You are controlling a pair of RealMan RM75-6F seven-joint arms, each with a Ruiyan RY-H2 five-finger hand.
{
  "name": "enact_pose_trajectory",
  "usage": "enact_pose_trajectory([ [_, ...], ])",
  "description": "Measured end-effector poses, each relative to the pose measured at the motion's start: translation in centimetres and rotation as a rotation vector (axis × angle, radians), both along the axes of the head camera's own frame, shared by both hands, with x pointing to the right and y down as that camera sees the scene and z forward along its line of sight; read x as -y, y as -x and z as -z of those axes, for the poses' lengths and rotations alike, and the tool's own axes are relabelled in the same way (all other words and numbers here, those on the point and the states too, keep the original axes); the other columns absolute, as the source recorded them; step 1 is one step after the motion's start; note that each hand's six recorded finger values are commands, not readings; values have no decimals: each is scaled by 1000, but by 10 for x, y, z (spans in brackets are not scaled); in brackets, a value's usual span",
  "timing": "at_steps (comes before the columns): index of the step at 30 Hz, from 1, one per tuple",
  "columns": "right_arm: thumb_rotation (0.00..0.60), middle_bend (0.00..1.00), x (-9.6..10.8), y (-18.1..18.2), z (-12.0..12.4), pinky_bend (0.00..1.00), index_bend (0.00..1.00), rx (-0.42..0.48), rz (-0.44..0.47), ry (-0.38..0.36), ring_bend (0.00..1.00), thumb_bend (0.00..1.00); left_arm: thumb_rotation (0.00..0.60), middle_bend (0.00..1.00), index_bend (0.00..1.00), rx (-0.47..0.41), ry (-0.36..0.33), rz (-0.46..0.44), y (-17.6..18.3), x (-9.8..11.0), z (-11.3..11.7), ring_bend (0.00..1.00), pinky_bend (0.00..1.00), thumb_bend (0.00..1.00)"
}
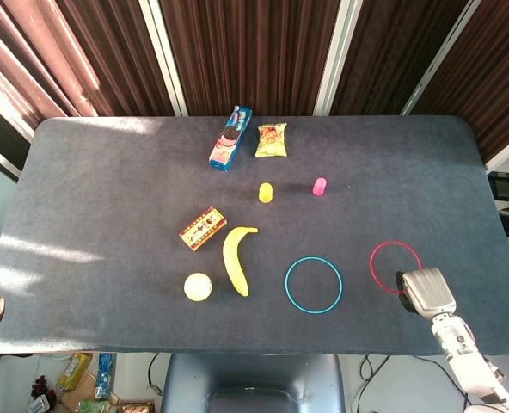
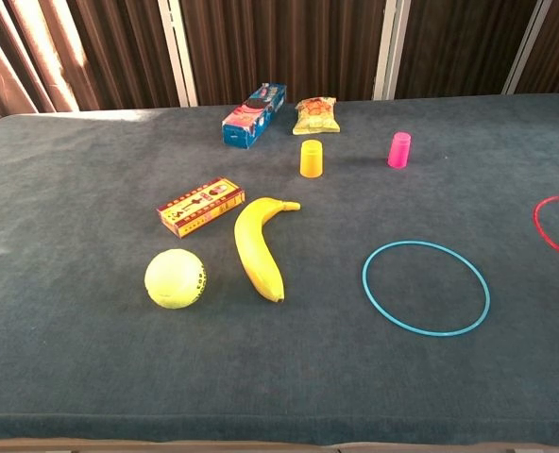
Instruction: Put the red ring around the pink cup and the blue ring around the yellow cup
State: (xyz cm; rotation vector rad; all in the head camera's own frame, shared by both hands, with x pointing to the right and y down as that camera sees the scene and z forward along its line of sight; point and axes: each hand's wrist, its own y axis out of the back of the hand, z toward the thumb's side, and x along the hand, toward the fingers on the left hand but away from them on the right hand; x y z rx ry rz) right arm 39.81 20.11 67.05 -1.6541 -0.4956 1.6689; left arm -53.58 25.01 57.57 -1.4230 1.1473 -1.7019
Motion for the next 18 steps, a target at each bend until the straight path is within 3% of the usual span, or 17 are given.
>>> enact_pose_trajectory([
  [7,600,860,57,30,13,962,902,94,-2,-110,1000,612,600,0,138,0,4,-10,-3,0,-1,0,131,430],
  [14,600,860,123,68,-5,962,902,148,-16,-102,1000,612,600,0,139,10,6,-12,-3,-1,-1,0,132,429],
  [18,600,860,149,89,-25,962,902,157,-20,-74,1000,612,600,0,139,18,7,-13,-2,-2,0,0,132,430],
])
